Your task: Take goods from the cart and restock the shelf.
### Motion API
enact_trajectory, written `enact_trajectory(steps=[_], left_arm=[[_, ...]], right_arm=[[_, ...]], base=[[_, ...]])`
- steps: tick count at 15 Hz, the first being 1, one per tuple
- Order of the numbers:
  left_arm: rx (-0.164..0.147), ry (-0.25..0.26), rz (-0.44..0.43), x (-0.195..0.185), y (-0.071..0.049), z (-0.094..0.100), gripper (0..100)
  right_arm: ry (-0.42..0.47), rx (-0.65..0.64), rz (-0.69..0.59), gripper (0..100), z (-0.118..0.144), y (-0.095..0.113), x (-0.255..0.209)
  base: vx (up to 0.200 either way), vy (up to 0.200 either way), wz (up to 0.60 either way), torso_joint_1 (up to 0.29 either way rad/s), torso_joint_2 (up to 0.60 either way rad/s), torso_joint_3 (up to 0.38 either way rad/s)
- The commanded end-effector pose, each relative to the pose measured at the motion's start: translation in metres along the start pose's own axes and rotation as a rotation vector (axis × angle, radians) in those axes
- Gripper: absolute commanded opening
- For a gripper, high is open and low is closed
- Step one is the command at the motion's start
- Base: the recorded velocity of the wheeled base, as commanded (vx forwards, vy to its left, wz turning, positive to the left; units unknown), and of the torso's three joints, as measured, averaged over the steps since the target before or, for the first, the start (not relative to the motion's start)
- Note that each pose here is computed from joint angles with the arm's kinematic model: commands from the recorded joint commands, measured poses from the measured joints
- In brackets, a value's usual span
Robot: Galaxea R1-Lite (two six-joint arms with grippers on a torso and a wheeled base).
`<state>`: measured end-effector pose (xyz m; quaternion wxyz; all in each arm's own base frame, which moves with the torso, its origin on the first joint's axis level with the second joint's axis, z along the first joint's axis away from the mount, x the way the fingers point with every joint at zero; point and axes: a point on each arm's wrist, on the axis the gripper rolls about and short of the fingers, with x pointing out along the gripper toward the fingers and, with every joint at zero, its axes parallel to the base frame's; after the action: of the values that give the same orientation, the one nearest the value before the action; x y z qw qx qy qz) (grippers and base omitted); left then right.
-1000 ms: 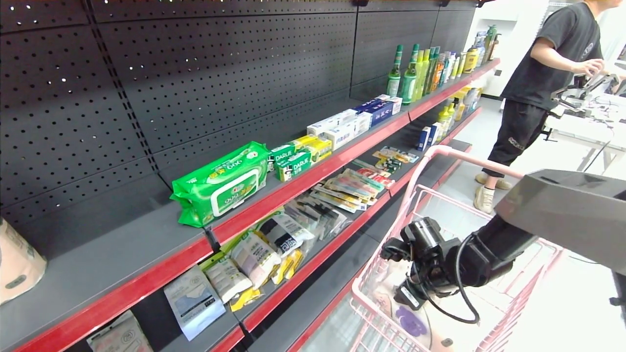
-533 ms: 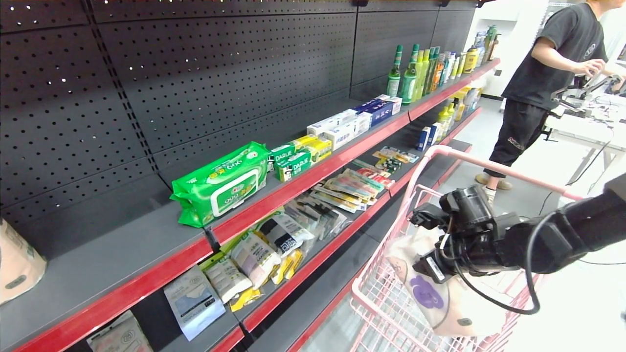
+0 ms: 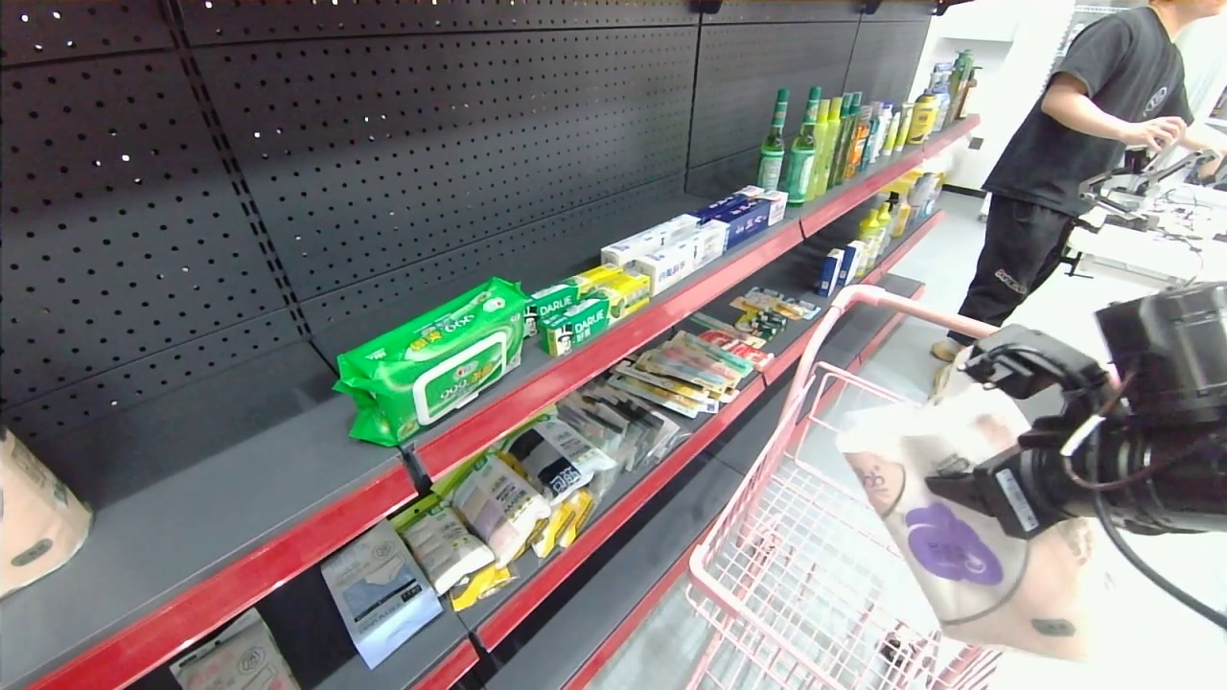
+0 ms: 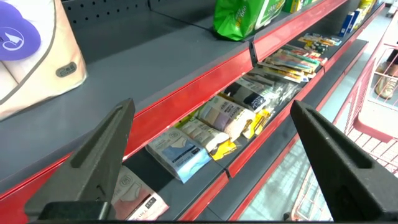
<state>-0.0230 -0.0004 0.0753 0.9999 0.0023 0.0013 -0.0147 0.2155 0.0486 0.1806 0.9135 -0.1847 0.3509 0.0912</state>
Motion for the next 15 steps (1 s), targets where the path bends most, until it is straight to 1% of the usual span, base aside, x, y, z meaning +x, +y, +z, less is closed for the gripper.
enact_trajectory(steps=[1, 3, 4, 5, 7, 15], left_arm=[[-0.002, 0.0, 0.0, 0.0, 0.0, 0.0, 100], [-0.002, 0.002, 0.0, 0.0, 0.0, 0.0, 100], [-0.002, 0.002, 0.0, 0.0, 0.0, 0.0, 100], [-0.002, 0.002, 0.0, 0.0, 0.0, 0.0, 100], [-0.002, 0.002, 0.0, 0.0, 0.0, 0.0, 100], [-0.002, 0.002, 0.0, 0.0, 0.0, 0.0, 100]], right_arm=[[-0.115, 0.04, -0.107, 0, -0.007, -0.022, -0.046], [-0.128, 0.027, -0.166, 0, -0.014, -0.033, -0.065], [-0.138, 0.028, -0.18, 0, -0.016, -0.035, -0.07], [-0.163, 0.036, -0.19, 0, -0.02, -0.036, -0.078], [-0.18, 0.048, -0.178, 0, -0.021, -0.039, -0.082], [-0.16, 0.07, -0.197, 0, -0.026, -0.043, -0.08]], base=[[0.0, 0.0, 0.0, 0.0, 0.0, 0.0], [0.0, 0.0, 0.0, 0.0, 0.0, 0.0], [0.0, 0.0, 0.0, 0.0, 0.0, 0.0], [0.0, 0.0, 0.0, 0.0, 0.0, 0.0], [0.0, 0.0, 0.0, 0.043, -0.08, -0.052], [0.0, 0.0, 0.0, 0.161, -0.35, -0.192]])
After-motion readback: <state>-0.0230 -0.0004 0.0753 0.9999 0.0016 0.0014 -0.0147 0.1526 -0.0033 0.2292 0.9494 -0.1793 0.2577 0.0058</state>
